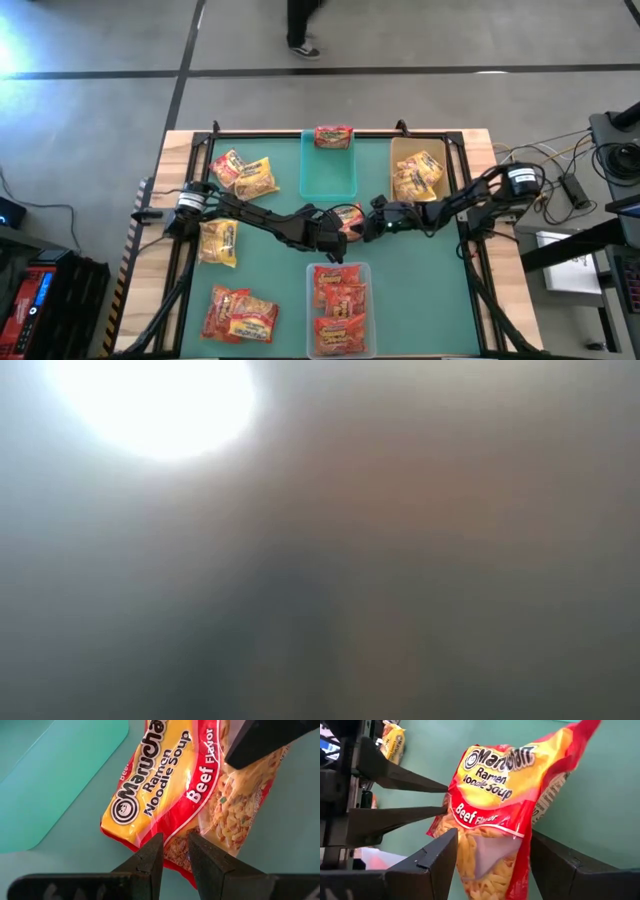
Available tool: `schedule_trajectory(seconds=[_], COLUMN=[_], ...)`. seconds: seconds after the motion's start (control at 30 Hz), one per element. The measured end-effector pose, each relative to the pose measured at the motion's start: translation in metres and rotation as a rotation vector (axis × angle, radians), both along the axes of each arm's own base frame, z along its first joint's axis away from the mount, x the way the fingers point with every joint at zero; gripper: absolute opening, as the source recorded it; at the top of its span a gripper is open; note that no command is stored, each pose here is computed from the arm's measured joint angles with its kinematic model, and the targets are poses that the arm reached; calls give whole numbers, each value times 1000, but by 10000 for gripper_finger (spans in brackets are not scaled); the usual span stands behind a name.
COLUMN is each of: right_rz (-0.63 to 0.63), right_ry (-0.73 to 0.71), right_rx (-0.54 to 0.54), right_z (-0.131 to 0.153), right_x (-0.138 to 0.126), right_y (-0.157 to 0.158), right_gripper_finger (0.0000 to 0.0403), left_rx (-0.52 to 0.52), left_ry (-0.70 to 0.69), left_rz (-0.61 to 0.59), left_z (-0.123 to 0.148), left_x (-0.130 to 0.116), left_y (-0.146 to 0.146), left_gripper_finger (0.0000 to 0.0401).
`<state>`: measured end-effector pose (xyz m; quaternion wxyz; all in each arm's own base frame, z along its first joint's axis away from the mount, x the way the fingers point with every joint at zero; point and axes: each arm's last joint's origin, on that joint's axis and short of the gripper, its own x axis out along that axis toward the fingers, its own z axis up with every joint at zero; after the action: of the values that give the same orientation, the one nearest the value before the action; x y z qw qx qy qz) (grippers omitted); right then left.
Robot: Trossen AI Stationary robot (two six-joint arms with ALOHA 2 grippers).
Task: Sort Maruchan noodles
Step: Put the bottom right red noodle pack into the transparent green bin
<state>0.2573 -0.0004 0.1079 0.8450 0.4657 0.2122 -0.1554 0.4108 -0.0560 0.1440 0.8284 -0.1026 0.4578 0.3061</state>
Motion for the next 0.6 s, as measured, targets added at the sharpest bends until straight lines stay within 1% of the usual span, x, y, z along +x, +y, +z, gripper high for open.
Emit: schedule_trajectory(seconds=[0.13, 0.23, 0.6], right_rz=[-2, 0, 14], right_ry=[9, 8, 9], right_rx=[-6, -9, -32], right_z=[-2, -2, -2], right_x=[2, 2, 2], right_y=[0, 0, 0], right_gripper_finger=[213, 202, 115], left_rx=[24, 50, 83], left_ry=[-6, -13, -15], left_rz=[9, 18, 31], left_z=[0, 0, 1], left_x=[0, 0, 0], left_y=[0, 1, 2], left_gripper_finger=[75, 75, 75])
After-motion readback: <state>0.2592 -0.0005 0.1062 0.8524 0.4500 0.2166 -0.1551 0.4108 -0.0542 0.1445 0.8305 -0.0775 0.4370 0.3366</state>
